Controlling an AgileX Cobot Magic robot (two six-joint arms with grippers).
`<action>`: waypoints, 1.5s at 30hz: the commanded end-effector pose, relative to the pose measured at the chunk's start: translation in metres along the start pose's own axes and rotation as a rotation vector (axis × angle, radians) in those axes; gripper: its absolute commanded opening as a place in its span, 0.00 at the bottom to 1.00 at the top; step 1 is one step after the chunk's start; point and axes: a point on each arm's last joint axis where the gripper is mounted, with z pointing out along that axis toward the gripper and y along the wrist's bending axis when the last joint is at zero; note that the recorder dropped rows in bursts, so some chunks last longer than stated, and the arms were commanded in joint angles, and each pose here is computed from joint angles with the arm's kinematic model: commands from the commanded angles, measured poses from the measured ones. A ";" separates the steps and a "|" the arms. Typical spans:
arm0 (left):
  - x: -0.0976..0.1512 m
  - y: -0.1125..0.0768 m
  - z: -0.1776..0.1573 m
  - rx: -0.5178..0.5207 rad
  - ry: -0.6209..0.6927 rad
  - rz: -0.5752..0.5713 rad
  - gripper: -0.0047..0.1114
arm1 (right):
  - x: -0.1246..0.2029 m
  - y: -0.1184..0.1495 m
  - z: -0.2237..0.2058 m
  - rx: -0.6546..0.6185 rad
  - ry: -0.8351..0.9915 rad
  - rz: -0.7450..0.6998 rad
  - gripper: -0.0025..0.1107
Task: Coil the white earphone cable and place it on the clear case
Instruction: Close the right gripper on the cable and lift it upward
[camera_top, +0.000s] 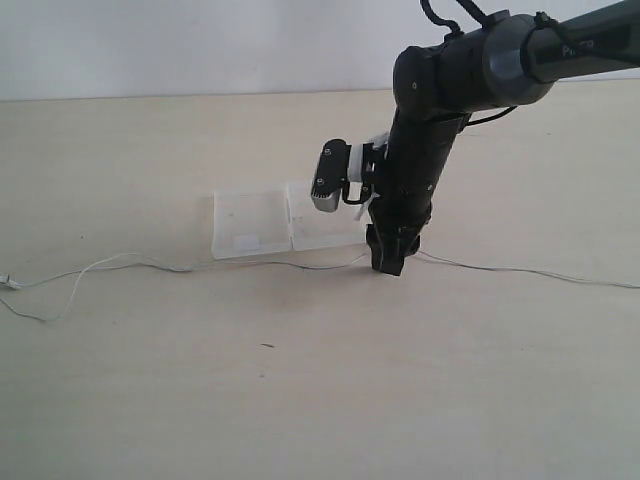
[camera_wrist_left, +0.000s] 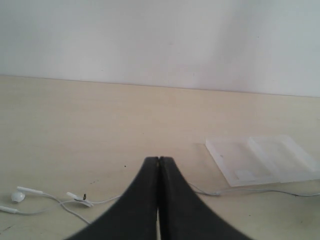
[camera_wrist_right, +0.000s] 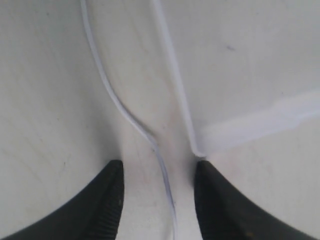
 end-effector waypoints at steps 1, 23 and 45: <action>-0.001 0.000 -0.001 0.000 -0.010 -0.002 0.04 | 0.002 -0.002 0.004 0.013 0.026 -0.020 0.33; -0.001 0.000 -0.001 0.000 -0.010 -0.001 0.04 | 0.007 0.019 -0.115 0.099 -0.066 0.358 0.02; -0.001 0.000 -0.001 0.000 -0.010 -0.001 0.04 | 0.039 0.092 -0.295 0.203 -0.427 0.574 0.02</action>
